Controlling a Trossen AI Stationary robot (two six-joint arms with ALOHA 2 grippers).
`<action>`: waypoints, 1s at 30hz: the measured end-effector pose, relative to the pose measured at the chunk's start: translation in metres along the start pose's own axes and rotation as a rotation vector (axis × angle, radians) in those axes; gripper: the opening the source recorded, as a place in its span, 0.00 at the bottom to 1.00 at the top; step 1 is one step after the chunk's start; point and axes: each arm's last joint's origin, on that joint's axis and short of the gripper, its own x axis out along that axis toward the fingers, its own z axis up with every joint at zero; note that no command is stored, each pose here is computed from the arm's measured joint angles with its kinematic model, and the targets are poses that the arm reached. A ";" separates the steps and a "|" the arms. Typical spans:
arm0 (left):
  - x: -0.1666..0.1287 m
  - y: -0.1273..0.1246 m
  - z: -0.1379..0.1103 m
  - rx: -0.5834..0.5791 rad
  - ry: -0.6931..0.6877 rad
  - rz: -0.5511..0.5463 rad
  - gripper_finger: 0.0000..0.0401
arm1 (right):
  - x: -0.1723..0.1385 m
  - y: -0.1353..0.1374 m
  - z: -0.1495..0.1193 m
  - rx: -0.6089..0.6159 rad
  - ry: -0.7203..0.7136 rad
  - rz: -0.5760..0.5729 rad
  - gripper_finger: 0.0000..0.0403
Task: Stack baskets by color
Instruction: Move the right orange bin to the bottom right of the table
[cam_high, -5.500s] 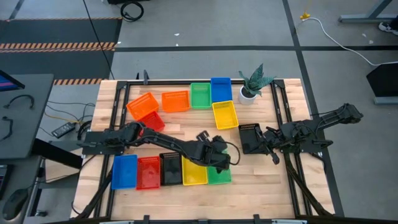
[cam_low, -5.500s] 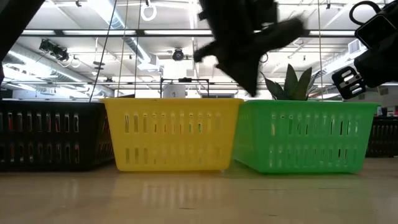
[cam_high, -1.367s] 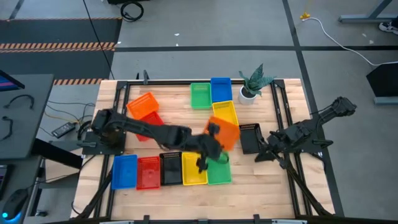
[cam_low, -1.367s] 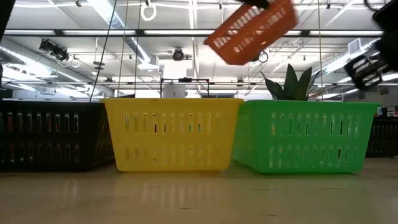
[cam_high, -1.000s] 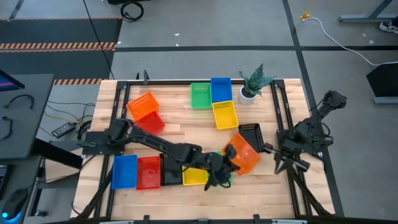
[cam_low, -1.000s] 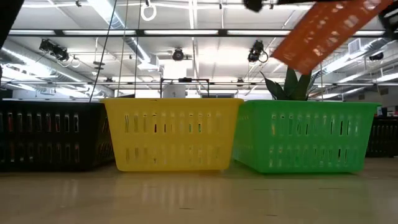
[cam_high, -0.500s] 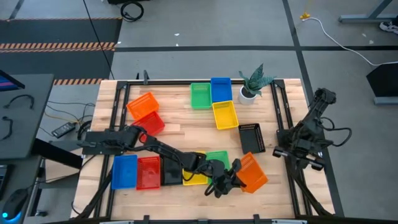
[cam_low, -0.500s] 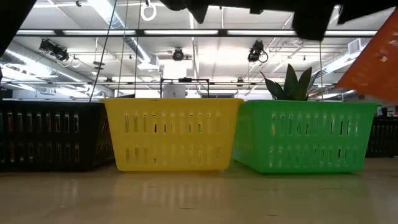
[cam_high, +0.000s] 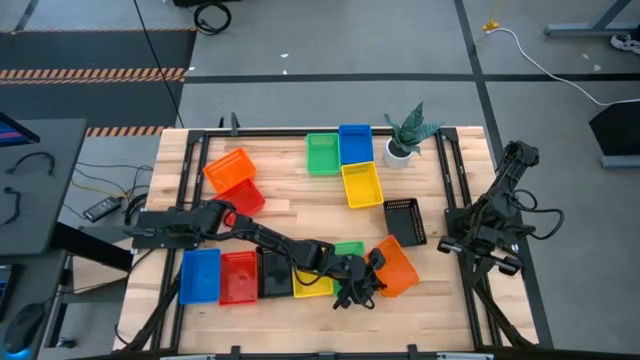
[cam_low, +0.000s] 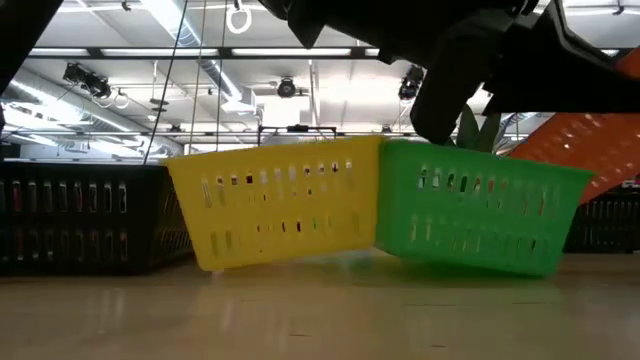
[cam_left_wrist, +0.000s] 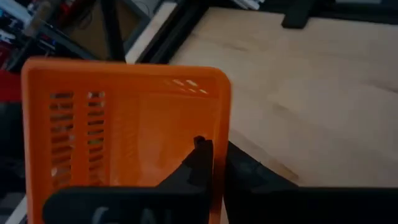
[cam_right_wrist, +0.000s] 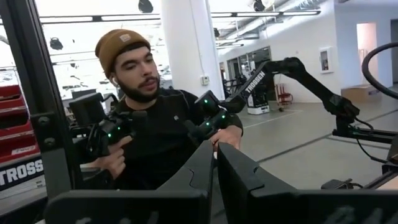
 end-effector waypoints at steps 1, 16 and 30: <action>0.000 0.000 0.000 0.000 0.004 -0.003 0.10 | 0.000 0.000 0.000 0.000 0.001 -0.001 0.07; -0.002 -0.003 0.004 0.003 0.047 0.046 0.28 | 0.000 -0.003 -0.006 0.016 0.053 -0.083 0.07; -0.011 0.005 0.016 -0.130 0.023 0.094 0.43 | -0.003 -0.014 -0.027 0.039 0.146 -0.328 0.07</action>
